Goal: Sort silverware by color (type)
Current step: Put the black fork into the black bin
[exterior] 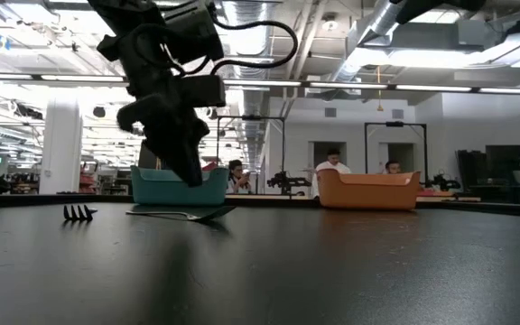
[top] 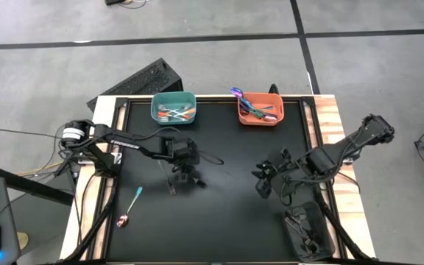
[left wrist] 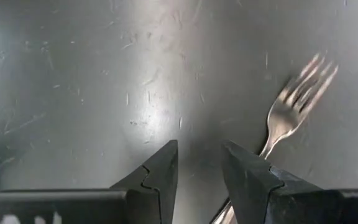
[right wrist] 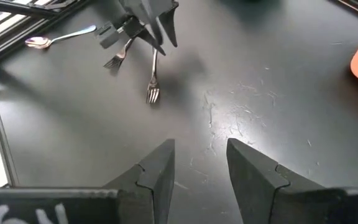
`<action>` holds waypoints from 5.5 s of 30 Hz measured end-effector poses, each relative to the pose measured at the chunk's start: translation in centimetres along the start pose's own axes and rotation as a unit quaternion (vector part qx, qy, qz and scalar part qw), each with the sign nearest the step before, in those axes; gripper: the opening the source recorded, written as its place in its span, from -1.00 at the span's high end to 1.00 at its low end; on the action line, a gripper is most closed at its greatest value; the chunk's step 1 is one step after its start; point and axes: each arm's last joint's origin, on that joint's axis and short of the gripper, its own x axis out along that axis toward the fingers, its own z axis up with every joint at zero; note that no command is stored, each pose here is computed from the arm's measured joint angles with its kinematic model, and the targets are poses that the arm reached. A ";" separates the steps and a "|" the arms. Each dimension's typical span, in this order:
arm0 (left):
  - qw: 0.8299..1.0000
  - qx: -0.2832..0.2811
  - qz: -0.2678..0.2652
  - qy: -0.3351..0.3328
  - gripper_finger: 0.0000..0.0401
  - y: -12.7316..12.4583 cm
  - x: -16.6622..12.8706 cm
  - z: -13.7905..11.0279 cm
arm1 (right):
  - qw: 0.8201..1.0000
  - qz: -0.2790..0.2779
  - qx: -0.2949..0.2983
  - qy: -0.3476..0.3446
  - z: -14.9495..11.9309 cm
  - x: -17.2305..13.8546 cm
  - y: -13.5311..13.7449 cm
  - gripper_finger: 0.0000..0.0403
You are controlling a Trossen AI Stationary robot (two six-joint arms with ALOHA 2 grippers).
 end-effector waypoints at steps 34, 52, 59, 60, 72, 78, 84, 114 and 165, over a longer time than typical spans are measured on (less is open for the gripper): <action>0.982 0.159 -0.084 0.062 0.84 -2.2 4.5 -1.9 | 1.000 0.017 0.018 -0.005 0.4 0.2 0.3 0.19; 0.976 -0.056 0.021 -0.212 1.00 -1.7 -4.1 4.3 | 0.988 0.000 0.153 0.027 2.2 2.6 -0.8 0.07; 0.930 -0.145 0.104 -0.323 1.00 -2.1 -7.8 5.4 | 0.979 0.089 0.174 -0.059 5.4 3.0 -0.1 -0.18; 0.920 -0.167 0.110 -0.338 1.00 -2.1 -8.3 5.5 | 0.977 0.100 0.172 -0.073 5.9 3.0 -0.1 -0.20; 0.915 -0.109 0.158 -0.354 1.00 -3.0 -8.9 5.8 | 0.977 0.060 0.149 -0.141 9.4 6.5 -2.1 -0.24; 0.916 -0.094 0.157 -0.357 1.00 -3.4 -9.0 5.8 | 0.979 0.070 0.140 -0.134 9.5 8.1 -1.6 -0.21; 0.916 -0.094 0.156 -0.357 1.00 -3.5 -9.1 5.8 | 0.980 0.050 0.143 -0.131 9.2 9.2 -1.4 0.24; 0.939 -0.252 0.004 -0.233 0.47 -3.7 -7.4 3.7 | 0.897 0.108 0.014 0.428 0.8 -2.1 -6.9 0.97; 0.749 -0.653 0.113 0.017 0.46 -3.3 -3.2 -5.6 | 0.979 0.087 -0.032 0.182 -0.3 -0.6 -1.0 -0.03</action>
